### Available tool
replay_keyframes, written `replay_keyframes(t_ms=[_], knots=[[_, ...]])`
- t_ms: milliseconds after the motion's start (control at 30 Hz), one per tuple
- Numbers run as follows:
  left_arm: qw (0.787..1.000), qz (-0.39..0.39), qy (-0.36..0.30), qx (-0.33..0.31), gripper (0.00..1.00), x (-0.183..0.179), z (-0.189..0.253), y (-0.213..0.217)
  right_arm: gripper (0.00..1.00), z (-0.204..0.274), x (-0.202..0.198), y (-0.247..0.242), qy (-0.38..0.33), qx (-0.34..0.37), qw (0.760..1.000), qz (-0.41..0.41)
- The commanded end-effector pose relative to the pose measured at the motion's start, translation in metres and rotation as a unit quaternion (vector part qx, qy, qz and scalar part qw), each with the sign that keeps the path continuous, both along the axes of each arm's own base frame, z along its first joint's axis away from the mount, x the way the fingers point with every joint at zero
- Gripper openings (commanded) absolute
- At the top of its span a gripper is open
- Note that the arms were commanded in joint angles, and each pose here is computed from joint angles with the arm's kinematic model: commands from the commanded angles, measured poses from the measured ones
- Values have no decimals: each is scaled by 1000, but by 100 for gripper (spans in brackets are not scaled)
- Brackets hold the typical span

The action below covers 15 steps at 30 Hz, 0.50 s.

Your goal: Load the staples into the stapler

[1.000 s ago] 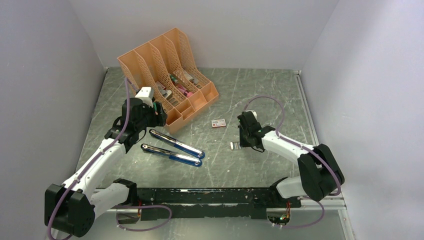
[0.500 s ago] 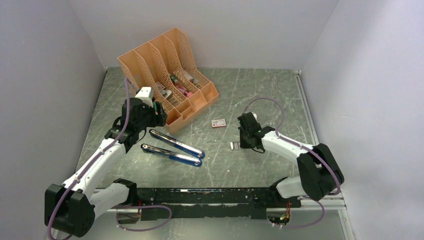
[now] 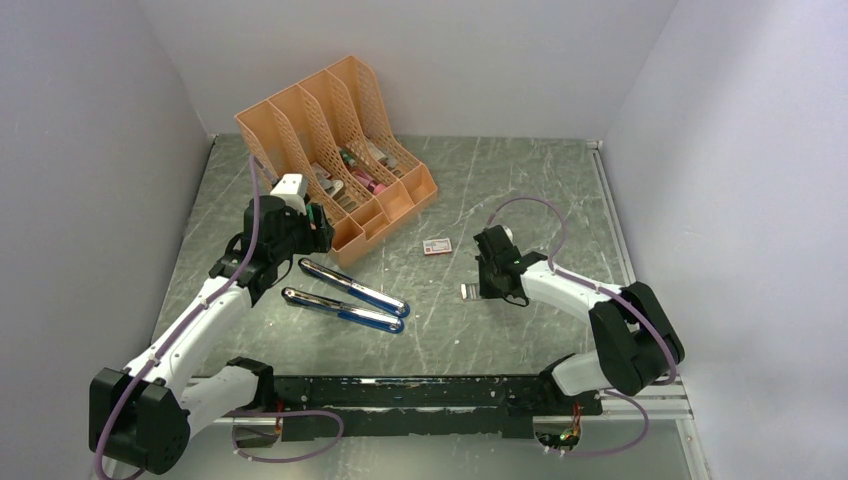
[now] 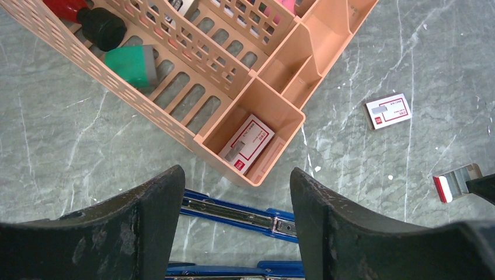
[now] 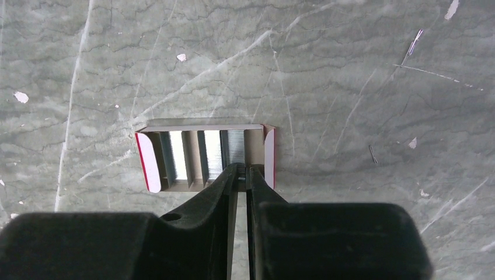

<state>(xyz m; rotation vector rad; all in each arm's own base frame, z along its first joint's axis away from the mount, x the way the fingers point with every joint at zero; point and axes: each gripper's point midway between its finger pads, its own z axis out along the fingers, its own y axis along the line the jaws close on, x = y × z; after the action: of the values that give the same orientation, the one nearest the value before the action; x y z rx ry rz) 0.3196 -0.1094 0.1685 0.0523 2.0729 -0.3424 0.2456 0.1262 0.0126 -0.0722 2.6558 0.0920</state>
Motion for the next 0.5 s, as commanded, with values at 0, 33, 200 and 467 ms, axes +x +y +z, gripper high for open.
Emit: replay_keyframes(t_ms=[0, 33, 200, 467], knots=[[999, -3, -37, -13, 71, 9, 26, -2, 12, -6, -2, -4, 12, -3, 1000, -6], [999, -3, -37, -13, 71, 9, 26, -2, 11, -6, -1, -4, 11, -3, 1000, -5], [999, -4, -38, -14, 71, 9, 27, -3, 8, -4, -1, -5, 8, -3, 1000, -6], [999, -2, -38, -14, 71, 9, 27, -2, 0, 7, 6, -4, -14, -1, 1000, -6]])
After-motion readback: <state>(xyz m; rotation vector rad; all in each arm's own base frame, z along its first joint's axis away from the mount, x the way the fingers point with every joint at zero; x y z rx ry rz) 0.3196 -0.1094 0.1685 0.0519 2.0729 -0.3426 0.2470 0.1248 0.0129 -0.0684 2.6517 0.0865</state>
